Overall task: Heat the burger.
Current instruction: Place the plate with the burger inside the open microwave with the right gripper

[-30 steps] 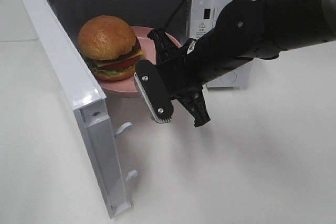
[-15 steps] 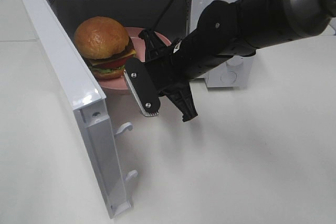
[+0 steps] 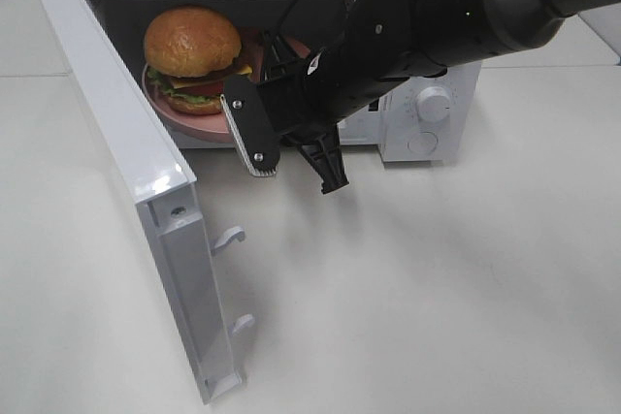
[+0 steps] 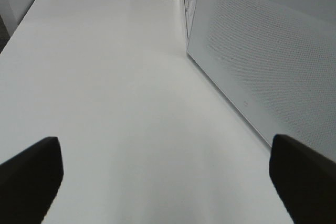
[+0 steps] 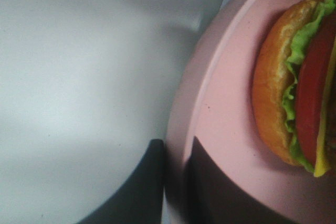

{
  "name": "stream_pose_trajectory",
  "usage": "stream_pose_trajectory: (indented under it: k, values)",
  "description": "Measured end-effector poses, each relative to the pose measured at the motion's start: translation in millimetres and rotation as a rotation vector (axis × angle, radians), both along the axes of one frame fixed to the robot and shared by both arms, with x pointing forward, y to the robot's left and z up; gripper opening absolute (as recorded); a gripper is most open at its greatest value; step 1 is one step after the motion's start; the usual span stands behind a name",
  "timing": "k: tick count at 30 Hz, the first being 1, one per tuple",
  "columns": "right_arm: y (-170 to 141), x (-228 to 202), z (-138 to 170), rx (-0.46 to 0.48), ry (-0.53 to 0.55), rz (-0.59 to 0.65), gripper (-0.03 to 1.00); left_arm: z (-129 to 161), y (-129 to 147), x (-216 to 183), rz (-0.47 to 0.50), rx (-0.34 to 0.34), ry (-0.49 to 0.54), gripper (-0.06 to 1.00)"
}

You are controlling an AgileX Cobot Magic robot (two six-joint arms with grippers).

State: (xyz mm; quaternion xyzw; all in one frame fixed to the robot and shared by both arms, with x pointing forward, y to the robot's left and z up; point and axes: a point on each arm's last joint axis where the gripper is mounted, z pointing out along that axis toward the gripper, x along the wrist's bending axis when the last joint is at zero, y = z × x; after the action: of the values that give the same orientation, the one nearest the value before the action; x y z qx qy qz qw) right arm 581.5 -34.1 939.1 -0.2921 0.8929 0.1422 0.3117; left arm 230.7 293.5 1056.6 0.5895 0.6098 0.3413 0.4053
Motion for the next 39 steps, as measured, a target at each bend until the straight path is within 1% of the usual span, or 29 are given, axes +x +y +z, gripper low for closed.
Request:
stream_pose_trajectory:
  k: [8, 16, 22, 29, 39]
  values:
    - [6, 17, -8, 0.004, 0.029, -0.048, 0.04, 0, 0, 0, 0.0, 0.0, 0.0, 0.99]
    - [10, 30, -9, 0.009, 0.017, -0.084, 0.04, 0, 0, 0, 0.0, 0.0, 0.0, 0.99]
    - [10, 35, -10, -0.006, 0.005, -0.088, 0.04, 0, 0, 0, 0.0, 0.0, 0.0, 0.99]
    - [11, 41, -7, -0.047, 0.024, -0.081, 0.04, 0, 0, 0, 0.0, 0.0, 0.0, 0.99]
    - [13, 50, -2, -0.029, 0.019, -0.11, 0.04, 0, 0, 0, 0.0, 0.0, 0.0, 0.99]
